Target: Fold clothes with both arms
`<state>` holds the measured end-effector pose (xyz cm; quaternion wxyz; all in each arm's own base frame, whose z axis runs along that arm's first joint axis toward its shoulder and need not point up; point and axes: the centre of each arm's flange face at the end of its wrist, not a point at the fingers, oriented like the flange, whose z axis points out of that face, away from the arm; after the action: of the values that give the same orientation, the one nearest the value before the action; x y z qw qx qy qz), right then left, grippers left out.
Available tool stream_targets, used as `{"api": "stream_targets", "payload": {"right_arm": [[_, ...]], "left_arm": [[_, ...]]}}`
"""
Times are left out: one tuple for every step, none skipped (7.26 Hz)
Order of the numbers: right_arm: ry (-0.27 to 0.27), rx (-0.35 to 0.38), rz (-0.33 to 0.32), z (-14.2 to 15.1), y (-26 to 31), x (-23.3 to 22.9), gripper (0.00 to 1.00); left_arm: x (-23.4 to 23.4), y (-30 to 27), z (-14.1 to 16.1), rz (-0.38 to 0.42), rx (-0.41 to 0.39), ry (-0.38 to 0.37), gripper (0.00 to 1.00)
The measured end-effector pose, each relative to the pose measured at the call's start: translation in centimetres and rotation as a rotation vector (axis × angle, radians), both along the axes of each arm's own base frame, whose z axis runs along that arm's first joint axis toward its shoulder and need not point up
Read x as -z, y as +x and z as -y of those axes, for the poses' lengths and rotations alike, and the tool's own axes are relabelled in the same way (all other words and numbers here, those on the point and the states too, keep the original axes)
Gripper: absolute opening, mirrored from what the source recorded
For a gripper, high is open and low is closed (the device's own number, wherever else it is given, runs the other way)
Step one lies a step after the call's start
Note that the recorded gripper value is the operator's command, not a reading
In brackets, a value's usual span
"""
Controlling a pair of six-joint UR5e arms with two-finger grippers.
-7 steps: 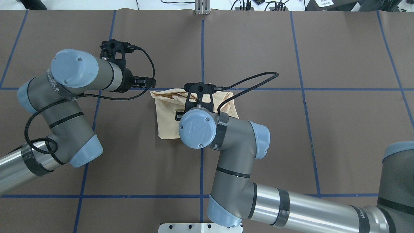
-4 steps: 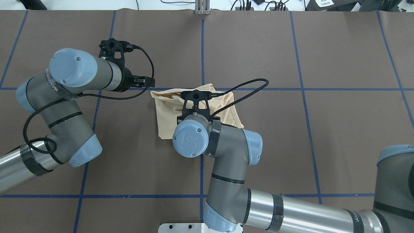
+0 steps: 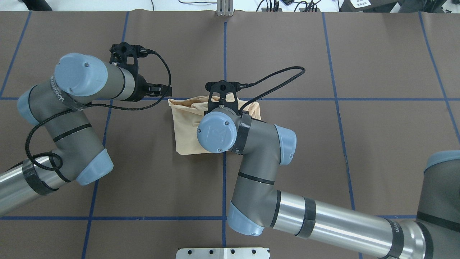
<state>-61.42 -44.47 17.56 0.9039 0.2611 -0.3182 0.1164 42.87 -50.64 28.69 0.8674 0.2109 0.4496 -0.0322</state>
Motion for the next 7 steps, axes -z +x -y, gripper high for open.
{"api": "stream_targets", "payload": {"right_arm": [[0.017, -0.008, -0.026, 2.5, 1.0, -0.4, 0.99], [0.036, -0.017, -0.042, 5.5, 1.1, -1.8, 1.0], [0.053, -0.027, -0.035, 8.2, 0.8, -3.2, 1.0], [0.05, -0.024, -0.005, 10.4, 1.0, -3.2, 1.0], [0.033, 0.0, 0.032, 11.9, 1.7, -2.2, 1.0], [0.015, 0.029, 0.063, 13.0, 2.6, -1.3, 1.0], [-0.02, 0.066, 0.094, 14.2, 4.1, -1.0, 1.0]], "left_arm": [[0.0, 0.0, 0.0, 0.0, 0.001, 0.0, 1.0], [0.0, -0.1, 0.0, 0.0, 0.001, 0.0, 1.0], [0.0, -0.1, 0.0, 0.0, 0.001, 0.0, 1.0], [0.0, -0.1, 0.0, -0.001, 0.001, 0.001, 1.0], [0.2, -0.1, 0.0, -0.004, 0.0, 0.002, 1.0], [0.6, -0.6, -0.1, -0.014, -0.008, 0.001, 1.0], [0.9, -2.0, -0.2, -0.026, -0.036, 0.005, 1.0]]}}
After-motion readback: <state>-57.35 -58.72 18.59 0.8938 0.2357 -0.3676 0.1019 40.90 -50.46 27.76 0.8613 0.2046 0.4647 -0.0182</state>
